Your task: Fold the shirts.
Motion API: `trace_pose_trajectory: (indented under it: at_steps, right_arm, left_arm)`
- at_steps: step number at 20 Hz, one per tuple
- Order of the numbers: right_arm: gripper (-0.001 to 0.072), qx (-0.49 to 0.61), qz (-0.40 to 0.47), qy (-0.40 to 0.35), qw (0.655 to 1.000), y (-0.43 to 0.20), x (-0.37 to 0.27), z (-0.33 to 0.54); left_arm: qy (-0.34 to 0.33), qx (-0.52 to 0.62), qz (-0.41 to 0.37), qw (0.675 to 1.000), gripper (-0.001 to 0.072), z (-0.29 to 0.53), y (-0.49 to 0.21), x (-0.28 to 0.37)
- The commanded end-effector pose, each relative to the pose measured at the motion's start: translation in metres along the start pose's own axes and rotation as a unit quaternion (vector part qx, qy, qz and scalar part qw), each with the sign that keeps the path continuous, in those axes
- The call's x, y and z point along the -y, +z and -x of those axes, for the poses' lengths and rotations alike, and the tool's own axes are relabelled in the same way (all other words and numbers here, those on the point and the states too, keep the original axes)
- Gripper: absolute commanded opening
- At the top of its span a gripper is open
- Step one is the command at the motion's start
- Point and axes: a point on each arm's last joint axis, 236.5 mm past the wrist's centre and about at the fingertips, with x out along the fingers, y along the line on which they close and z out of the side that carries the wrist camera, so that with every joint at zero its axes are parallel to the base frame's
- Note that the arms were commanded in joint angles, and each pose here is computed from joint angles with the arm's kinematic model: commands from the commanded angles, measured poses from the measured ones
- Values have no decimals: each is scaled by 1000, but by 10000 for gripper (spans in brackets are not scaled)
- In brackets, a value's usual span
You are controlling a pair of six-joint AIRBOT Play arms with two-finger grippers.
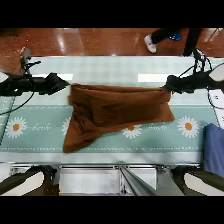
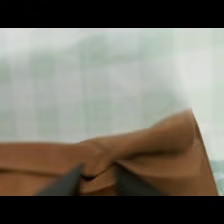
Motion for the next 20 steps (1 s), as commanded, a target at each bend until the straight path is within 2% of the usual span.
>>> trace_pose_trajectory:
  at_steps: [1,3,5,6,8,10,13,15,20]
  right_arm:
    - [413,-13,-57,18,998,31,18,-20]
    - [413,-20,-37,-19,999,38,50,12]
    - [413,-22,-31,-96,995,28,105,55]
    - [412,-21,-45,-130,990,16,133,73]
    - [412,-15,-100,-149,984,-24,169,83]
    - [412,-18,-152,-123,980,-75,178,67]
    - [406,-46,-180,-57,981,-132,157,34]
    - [406,-64,-194,-23,979,-152,144,20]
    - [406,-73,-195,-14,978,-160,140,17]
  left_arm:
    - [-22,-56,-11,998,509,-27,8,-3]
    - [9,-76,-28,997,509,9,27,-23]
    - [51,-62,-14,997,509,53,39,-56]
    - [70,-50,15,996,509,71,37,-77]
    - [81,-53,96,991,509,82,5,-110]
    - [73,-103,156,980,508,64,-56,-127]
    - [30,-151,174,973,508,28,-111,-122]
    - [38,-157,166,973,508,12,-120,-123]
    - [46,-191,109,975,508,-28,-129,-103]
